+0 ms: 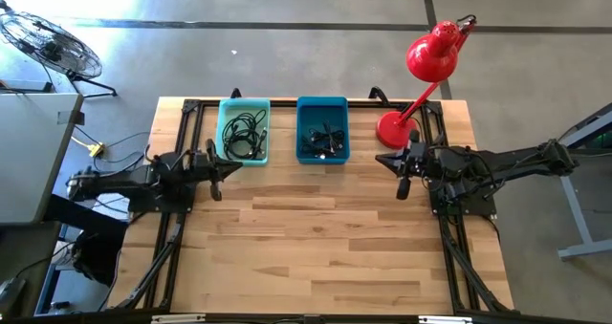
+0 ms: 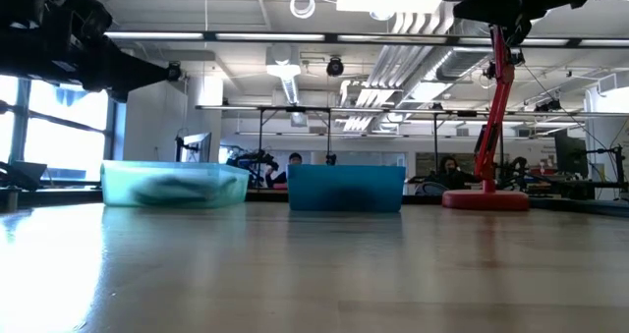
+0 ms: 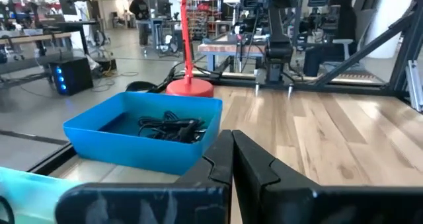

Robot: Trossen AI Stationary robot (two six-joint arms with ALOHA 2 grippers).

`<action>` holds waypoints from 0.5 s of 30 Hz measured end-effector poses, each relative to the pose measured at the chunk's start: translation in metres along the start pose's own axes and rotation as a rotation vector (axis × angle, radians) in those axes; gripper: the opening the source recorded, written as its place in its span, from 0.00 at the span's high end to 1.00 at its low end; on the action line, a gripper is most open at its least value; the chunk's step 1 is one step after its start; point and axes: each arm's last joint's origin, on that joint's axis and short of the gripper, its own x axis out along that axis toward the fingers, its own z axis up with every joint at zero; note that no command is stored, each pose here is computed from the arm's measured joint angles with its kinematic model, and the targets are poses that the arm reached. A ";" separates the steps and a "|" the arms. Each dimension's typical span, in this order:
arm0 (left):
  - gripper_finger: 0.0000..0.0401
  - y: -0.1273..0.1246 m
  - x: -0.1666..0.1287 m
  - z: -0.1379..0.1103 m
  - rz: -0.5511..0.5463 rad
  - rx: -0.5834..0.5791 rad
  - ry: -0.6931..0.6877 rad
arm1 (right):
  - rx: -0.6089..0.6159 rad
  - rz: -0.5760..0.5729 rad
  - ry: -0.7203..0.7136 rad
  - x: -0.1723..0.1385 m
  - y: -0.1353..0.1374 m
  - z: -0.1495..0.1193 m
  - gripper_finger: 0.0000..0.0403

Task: Pick & Place USB Port
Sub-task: Return to Home Position

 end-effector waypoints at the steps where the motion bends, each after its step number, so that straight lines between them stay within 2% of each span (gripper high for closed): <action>1: 1.00 -0.002 0.000 0.000 0.001 0.000 0.003 | -0.004 0.006 0.010 0.000 0.000 -0.001 1.00; 15: 1.00 -0.016 0.009 -0.017 0.036 0.088 0.187 | -0.083 0.094 0.071 -0.005 0.000 -0.006 1.00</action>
